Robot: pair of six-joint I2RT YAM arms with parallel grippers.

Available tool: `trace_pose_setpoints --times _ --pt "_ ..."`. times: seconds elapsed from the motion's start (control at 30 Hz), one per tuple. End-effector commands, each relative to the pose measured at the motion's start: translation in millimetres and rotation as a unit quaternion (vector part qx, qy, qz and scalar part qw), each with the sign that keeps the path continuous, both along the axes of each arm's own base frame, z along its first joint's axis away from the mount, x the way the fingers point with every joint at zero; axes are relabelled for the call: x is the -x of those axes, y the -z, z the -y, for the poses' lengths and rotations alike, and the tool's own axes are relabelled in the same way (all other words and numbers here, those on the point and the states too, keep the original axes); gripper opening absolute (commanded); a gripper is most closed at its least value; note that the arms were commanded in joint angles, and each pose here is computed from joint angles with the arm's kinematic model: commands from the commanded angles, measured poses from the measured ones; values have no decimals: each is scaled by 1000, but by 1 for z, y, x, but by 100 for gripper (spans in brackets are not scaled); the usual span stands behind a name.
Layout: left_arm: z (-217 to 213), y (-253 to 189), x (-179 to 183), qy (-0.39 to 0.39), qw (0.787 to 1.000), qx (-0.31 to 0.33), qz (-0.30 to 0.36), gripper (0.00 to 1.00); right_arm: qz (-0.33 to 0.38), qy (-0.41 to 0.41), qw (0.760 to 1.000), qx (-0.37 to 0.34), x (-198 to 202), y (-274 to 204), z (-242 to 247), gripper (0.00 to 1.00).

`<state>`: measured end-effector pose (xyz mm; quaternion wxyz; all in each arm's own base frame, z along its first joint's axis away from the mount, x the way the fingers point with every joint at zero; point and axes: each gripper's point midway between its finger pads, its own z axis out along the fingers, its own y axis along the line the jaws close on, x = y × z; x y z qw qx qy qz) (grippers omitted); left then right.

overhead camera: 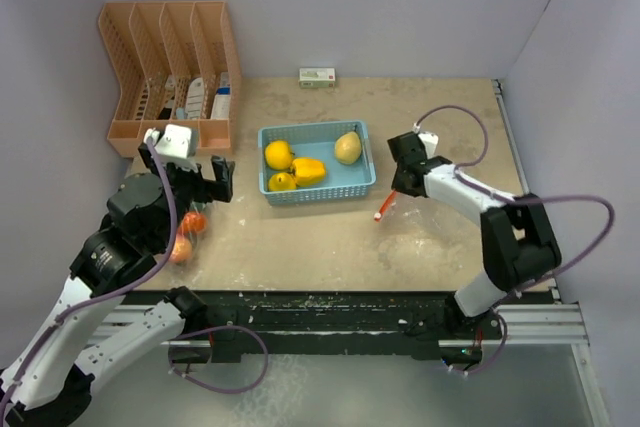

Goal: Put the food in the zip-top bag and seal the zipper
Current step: Pick up the zipper food storage bag at the center of the board, then open the zipper of the food storage bag.

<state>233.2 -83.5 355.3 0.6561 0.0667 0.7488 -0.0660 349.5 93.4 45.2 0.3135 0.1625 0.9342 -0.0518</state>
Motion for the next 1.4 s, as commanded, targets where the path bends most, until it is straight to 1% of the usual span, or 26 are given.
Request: trace_pose_setpoints --times 0.0,0.1,0.13,0.2,0.27,0.33,0.4,0.47,0.5,0.63,0.73,0.8,0.83,0.9,1.0,1.13,1.23,1.37 --pt "22 -8 0 52 998 20 4 99 119 -3 993 -12 -12 -103 7 0" --pt "44 -12 -1 96 994 49 5 99 188 -100 974 -74 -12 -169 -23 0" --pt "55 -17 -1 119 991 64 13 99 210 -140 962 -101 -8 -190 -36 0" --pt "77 -22 1 167 982 90 21 99 250 -218 931 -154 3 -226 -63 0" --pt "95 -28 1 204 972 114 26 99 276 -318 881 -216 26 -254 -97 0" --pt "112 -35 1 236 961 140 30 99 302 -398 827 -259 51 -278 -120 0" --pt "127 -40 -1 261 951 164 30 99 329 -459 774 -287 77 -297 -134 0" --pt "138 -45 -4 275 942 188 26 100 352 -490 740 -298 95 -313 -140 0" --pt "144 -46 -5 284 938 198 21 99 360 -496 731 -299 100 -319 -141 0" --pt "164 -46 -6 317 920 232 2 92 350 -513 721 -306 108 -316 -153 0" --pt "173 -43 -7 330 909 255 -1 87 346 -523 713 -315 113 -316 -167 0" --pt "177 -42 -8 337 902 270 -2 86 348 -531 696 -335 119 -322 -176 0" --pt "180 -42 -8 343 899 274 0 84 350 -534 689 -343 121 -326 -179 0" --pt "186 -39 -6 359 892 274 -4 76 339 -529 690 -360 121 -317 -184 0" --pt "192 -35 -3 377 885 271 -13 65 344 -532 673 -382 124 -325 -188 0" --pt "193 -30 1 385 882 272 -19 56 340 -527 668 -401 126 -329 -191 0" --pt "192 -29 9 396 876 276 -20 52 329 -515 673 -417 124 -328 -192 0" --pt "190 -32 23 417 864 281 -12 51 347 -506 665 -427 122 -342 -192 0"
